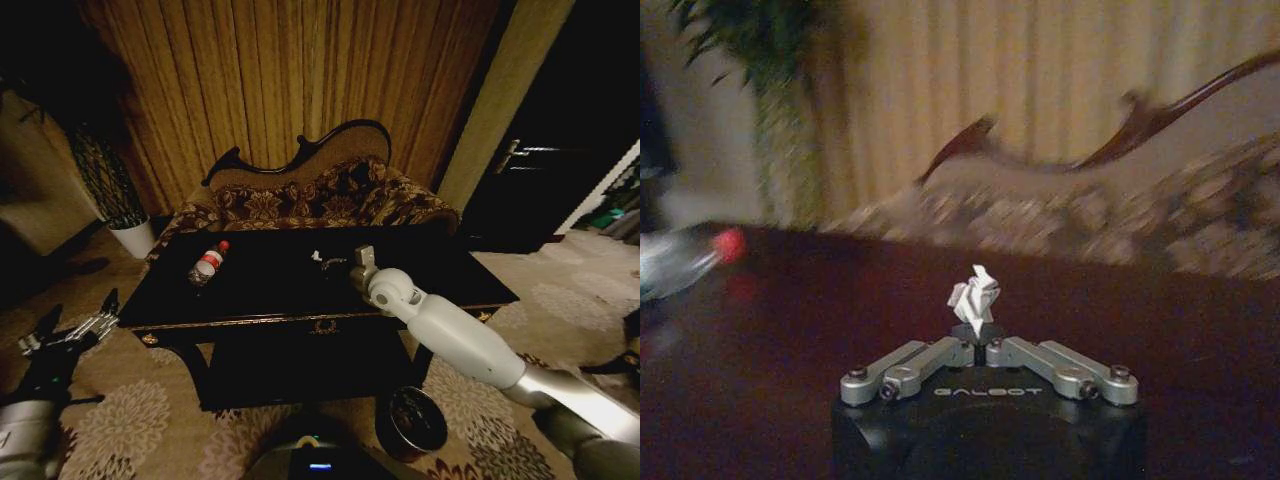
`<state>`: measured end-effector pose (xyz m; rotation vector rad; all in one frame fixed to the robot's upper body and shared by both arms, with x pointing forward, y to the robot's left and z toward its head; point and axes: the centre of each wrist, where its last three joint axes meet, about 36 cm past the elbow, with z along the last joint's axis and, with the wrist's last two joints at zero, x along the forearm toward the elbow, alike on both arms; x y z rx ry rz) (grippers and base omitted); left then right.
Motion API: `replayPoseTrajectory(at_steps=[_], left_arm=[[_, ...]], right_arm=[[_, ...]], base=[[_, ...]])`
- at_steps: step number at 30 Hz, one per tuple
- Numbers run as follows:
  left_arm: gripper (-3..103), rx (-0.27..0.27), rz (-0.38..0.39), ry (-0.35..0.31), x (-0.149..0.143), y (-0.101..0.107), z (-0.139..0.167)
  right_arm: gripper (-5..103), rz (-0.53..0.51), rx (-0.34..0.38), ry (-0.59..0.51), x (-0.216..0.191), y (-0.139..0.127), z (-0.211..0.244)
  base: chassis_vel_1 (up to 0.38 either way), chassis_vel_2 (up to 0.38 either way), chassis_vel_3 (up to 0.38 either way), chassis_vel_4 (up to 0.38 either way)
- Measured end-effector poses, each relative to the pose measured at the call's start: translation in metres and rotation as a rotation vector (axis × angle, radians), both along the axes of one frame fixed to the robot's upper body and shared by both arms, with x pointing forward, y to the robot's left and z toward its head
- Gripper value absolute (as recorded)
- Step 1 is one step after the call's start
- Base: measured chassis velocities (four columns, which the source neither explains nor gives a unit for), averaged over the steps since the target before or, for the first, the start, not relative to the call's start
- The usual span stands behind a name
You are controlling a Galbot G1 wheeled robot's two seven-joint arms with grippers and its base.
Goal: Move to the front of the table and place the trash on the table into the trash bin.
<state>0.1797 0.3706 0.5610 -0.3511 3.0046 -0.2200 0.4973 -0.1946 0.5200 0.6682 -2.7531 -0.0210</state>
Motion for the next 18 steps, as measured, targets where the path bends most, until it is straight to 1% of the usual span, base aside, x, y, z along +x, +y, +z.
replayPoseTrajectory(at_steps=[1, 3, 4, 5, 7, 8, 11, 12, 14, 15, 17, 18], left_arm=[[100, 0.0, 0.0, 0.0, 0.0, 0.0, 0.0], [100, 0.004, -0.004, -0.007, 0.0, 0.002, 0.002], [100, 0.004, -0.004, -0.007, 0.0, 0.002, 0.002], [100, 0.009, -0.008, -0.009, 0.001, 0.003, 0.004], [100, 0.017, -0.018, -0.014, 0.003, 0.004, 0.006], [100, 0.017, -0.018, -0.014, 0.003, 0.004, 0.006], [100, 0.035, -0.05, -0.02, 0.008, 0.006, 0.009], [100, 0.035, -0.05, -0.02, 0.008, 0.006, 0.009], [100, 0.038, -0.08, -0.024, 0.012, 0.008, 0.01], [100, 0.038, -0.08, -0.024, 0.012, 0.008, 0.01], [100, 0.032, -0.107, -0.029, 0.016, 0.011, 0.011], [100, 0.032, -0.107, -0.029, 0.016, 0.011, 0.011]], right_arm=[[1, 0.0, 0.0, 0.0, 0.0, 0.0, 0.0], [1, -0.074, 0.042, -0.03, -0.011, -0.021, -0.009], [1, -0.074, 0.042, -0.03, -0.011, -0.021, -0.009], [1, -0.108, 0.049, -0.045, -0.015, -0.033, -0.011], [1, -0.181, 0.028, -0.089, -0.026, -0.058, -0.017], [1, -0.181, 0.028, -0.089, -0.026, -0.058, -0.017], [1, -0.27, -0.03, -0.159, -0.039, -0.085, -0.03], [1, -0.27, -0.03, -0.159, -0.039, -0.085, -0.03], [1, -0.312, -0.057, -0.207, -0.046, -0.1, -0.037], [1, -0.312, -0.057, -0.207, -0.046, -0.1, -0.037], [1, -0.348, -0.058, -0.223, -0.056, -0.115, -0.043], [1, -0.348, -0.058, -0.223, -0.056, -0.115, -0.043]], base=[[0.0, 0.0, 0.0, 0.0], [0.0, 0.0, 0.0, 0.0], [0.0, 0.0, 0.0, 0.0], [0.0, 0.0, 0.0, 0.0], [0.0, 0.0, 0.0, 0.0], [0.0, 0.0, 0.0, 0.0], [0.0, 0.0, 0.0, 0.0], [0.0, 0.0, 0.0, 0.0], [0.0, 0.0, 0.0, 0.0], [0.0, 0.0, 0.0, 0.0], [0.0, 0.0, 0.0, 0.0], [0.0, 0.0, 0.0, 0.0]])
